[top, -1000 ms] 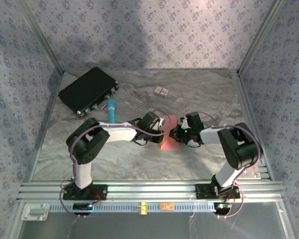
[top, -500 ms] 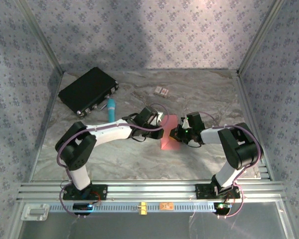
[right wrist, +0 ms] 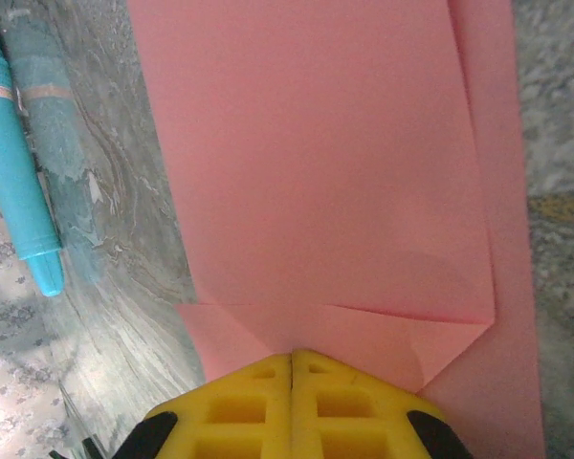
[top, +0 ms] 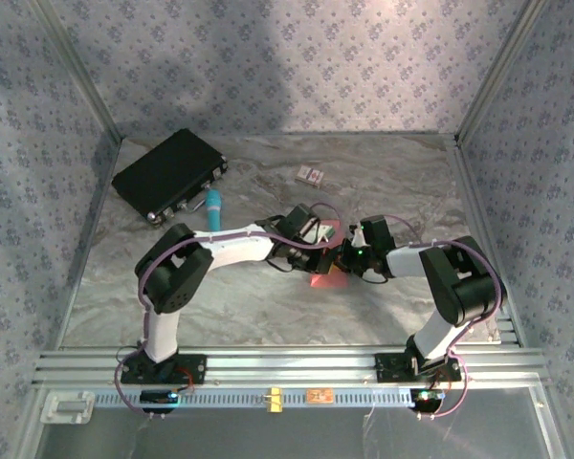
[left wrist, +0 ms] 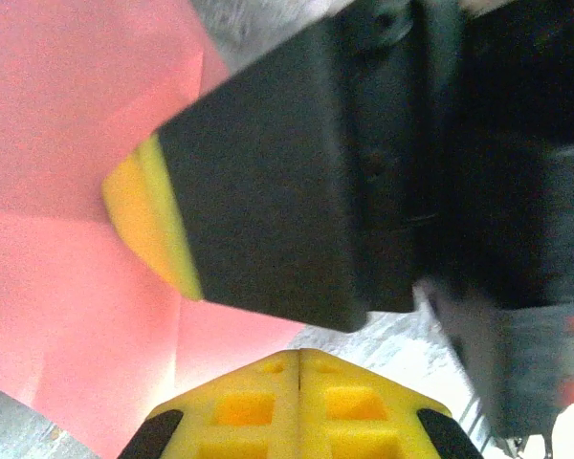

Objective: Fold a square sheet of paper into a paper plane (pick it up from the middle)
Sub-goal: Fold the triangle a second time at the center of the table.

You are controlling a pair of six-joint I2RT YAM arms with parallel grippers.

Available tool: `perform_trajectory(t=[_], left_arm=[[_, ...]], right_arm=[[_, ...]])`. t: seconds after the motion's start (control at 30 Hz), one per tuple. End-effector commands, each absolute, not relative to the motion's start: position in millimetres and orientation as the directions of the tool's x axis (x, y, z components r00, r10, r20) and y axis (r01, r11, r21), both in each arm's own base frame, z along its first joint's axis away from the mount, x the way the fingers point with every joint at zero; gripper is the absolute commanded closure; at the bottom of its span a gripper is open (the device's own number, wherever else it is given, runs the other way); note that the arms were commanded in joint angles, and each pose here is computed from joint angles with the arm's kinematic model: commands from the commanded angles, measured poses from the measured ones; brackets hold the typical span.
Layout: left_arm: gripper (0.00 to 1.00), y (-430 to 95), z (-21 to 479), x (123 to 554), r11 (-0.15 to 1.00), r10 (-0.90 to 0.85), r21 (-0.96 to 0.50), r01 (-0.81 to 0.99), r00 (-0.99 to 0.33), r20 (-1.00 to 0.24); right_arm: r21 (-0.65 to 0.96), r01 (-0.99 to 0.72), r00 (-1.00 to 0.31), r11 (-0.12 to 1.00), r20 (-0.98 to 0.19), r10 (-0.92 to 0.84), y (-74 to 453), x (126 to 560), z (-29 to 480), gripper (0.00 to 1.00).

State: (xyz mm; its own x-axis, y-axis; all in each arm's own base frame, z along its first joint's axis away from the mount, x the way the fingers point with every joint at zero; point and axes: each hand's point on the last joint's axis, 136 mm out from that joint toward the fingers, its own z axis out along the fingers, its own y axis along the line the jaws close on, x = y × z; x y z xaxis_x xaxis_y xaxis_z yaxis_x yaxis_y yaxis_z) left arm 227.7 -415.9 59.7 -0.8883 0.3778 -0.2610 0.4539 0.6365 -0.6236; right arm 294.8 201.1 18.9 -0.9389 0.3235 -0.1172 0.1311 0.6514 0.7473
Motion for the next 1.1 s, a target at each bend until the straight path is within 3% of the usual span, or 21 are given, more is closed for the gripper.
perform_trajectory(t=[0.0, 1.07], left_arm=[[0.98, -417, 55, 220, 0.638, 0.395, -0.633, 0.439, -0.892, -0.22], [0.97, -396, 20, 223, 0.7, 0.383, -0.583, 0.412, -0.906, -0.18]], right_arm=[[0.664, 0.225, -0.936, 0.713, -0.054, 0.347, 183, 275, -12, 1.0], [0.662, 0.229, -0.937, 0.713, -0.047, 0.345, 182, 273, -14, 1.0]])
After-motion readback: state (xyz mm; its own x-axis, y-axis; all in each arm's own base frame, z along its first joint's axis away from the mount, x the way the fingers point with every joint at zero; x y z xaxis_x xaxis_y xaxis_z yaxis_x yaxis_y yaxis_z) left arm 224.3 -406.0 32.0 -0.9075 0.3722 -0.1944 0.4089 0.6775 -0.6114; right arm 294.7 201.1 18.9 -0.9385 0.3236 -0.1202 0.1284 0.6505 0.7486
